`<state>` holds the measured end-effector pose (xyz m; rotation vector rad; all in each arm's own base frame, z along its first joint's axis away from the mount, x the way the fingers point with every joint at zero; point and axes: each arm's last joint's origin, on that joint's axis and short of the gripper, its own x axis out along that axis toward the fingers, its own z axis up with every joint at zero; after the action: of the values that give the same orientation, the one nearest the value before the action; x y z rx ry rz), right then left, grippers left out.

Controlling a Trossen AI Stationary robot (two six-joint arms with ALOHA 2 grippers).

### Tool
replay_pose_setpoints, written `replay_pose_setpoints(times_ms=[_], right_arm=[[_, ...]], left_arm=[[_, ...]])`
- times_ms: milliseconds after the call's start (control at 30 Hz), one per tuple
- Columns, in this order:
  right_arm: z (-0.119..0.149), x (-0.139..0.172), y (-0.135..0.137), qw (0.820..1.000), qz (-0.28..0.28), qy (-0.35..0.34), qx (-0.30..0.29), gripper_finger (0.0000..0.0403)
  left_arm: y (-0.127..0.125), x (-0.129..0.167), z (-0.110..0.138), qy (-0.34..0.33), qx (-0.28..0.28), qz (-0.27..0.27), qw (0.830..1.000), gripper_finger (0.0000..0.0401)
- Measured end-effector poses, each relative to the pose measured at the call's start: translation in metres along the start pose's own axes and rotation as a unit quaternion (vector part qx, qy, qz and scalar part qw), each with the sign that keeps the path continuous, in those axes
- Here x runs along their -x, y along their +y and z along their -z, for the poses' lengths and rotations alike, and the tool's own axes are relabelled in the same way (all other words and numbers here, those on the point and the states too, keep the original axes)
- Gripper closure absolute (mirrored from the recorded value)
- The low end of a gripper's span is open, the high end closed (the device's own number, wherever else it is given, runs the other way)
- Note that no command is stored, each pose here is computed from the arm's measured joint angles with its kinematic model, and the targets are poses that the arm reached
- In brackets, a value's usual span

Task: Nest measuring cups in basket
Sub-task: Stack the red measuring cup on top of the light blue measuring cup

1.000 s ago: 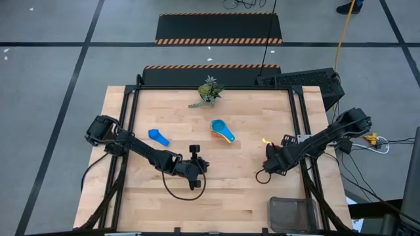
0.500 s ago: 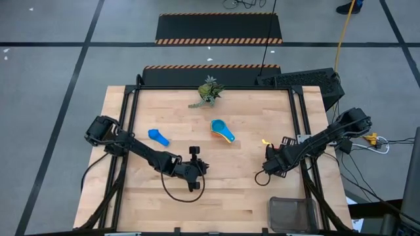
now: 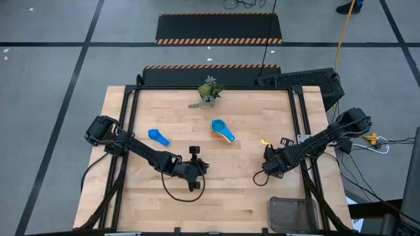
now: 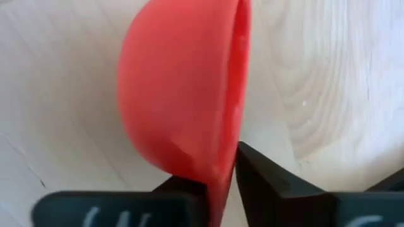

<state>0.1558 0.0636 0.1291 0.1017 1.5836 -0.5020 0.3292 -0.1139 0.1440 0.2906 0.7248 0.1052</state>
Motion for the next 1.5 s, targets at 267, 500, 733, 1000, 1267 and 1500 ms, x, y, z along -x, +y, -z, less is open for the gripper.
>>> replay_pose_setpoints(times_ms=[267,500,733,1000,1267,1500], right_arm=[[-0.009,0.008,0.008,0.999,-0.029,-0.036,-0.004,0.0396],[-0.032,0.025,0.027,0.983,-0.111,-0.146,0.03,0.04],[-0.051,0.037,0.038,0.951,-0.139,-0.268,0.064,0.0401],[-0.069,0.053,0.04,0.924,-0.161,-0.34,0.075,0.0402],[-0.08,0.06,0.034,0.92,-0.157,-0.353,0.068,0.0402],[-0.081,0.061,0.034,0.918,-0.165,-0.357,0.055,0.0403]], left_arm=[[0.0,0.0,-0.005,-0.024,-0.003,0.0,1.0,0.0368],[0.005,0.01,-0.026,-0.103,0.02,-0.001,0.994,0.0342],[0.019,0.034,-0.046,-0.163,0.022,-0.008,0.986,0.0232],[0.029,0.042,-0.065,-0.206,0.008,0.045,0.978,0.0166],[0.047,0.046,-0.088,-0.145,0.005,0.036,0.989,0.0193],[0.056,0.028,-0.083,-0.115,0.004,0.024,0.993,0.0211]])
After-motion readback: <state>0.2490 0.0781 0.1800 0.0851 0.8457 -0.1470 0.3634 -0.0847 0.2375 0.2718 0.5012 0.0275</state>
